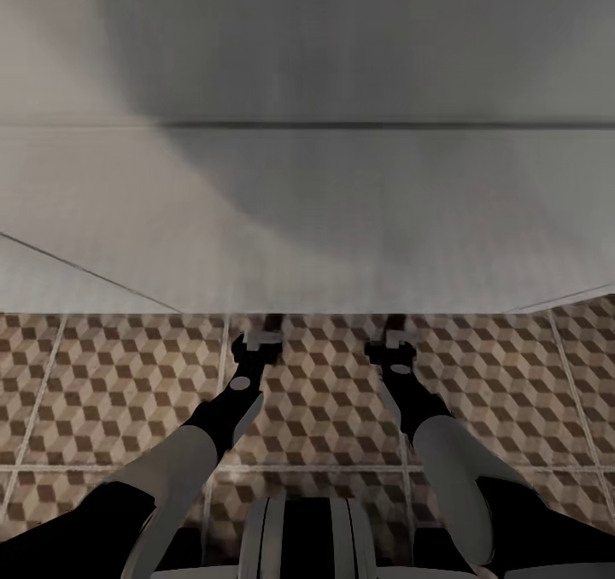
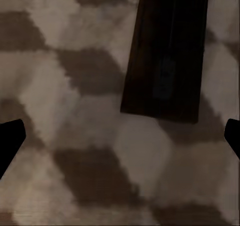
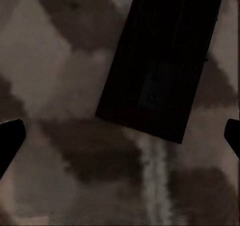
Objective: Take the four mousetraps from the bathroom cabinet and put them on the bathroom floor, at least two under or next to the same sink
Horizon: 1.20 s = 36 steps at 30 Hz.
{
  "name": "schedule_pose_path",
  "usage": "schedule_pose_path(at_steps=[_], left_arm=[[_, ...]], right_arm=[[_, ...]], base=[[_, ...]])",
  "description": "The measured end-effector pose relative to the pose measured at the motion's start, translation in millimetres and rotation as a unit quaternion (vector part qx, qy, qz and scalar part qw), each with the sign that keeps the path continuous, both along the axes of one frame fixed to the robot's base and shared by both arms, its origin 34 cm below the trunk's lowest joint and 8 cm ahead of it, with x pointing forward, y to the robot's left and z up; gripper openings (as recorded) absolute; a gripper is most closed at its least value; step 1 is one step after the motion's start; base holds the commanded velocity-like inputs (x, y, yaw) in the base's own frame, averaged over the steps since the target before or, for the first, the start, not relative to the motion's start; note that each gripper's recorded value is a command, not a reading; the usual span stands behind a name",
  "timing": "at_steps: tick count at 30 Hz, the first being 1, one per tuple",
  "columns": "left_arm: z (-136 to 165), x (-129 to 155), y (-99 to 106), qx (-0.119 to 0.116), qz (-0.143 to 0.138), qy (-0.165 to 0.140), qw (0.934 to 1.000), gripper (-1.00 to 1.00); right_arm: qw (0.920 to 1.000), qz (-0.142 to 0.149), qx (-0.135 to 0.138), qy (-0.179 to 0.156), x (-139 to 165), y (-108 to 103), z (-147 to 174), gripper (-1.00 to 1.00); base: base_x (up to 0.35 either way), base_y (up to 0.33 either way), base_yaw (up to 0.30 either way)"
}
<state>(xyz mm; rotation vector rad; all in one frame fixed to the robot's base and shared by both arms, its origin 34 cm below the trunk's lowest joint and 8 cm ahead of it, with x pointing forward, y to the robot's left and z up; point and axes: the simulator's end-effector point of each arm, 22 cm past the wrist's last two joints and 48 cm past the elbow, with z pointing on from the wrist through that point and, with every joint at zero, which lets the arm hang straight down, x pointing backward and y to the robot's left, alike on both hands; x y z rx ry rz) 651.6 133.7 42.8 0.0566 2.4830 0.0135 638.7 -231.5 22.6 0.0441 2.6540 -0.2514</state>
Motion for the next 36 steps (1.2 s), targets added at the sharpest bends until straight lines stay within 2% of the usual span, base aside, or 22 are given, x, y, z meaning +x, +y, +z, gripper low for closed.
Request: schedule_pose_path(at_steps=[9,36], left_arm=[[-2.5,-3.2,0.8,0.001,0.001,0.009,1.0,1.0],[-2.0,-2.3,0.9,0.0,0.002,0.008,1.0,1.0]], right_arm=[[1.0,0.001,-0.001,0.0,0.3,-0.1,0.2,1.0],[1.0,0.001,-0.001,-0.002,1.3,-0.3,0.7,1.0]], base=[[-0.318,0.0,0.0],[-0.331,0.0,0.0]])
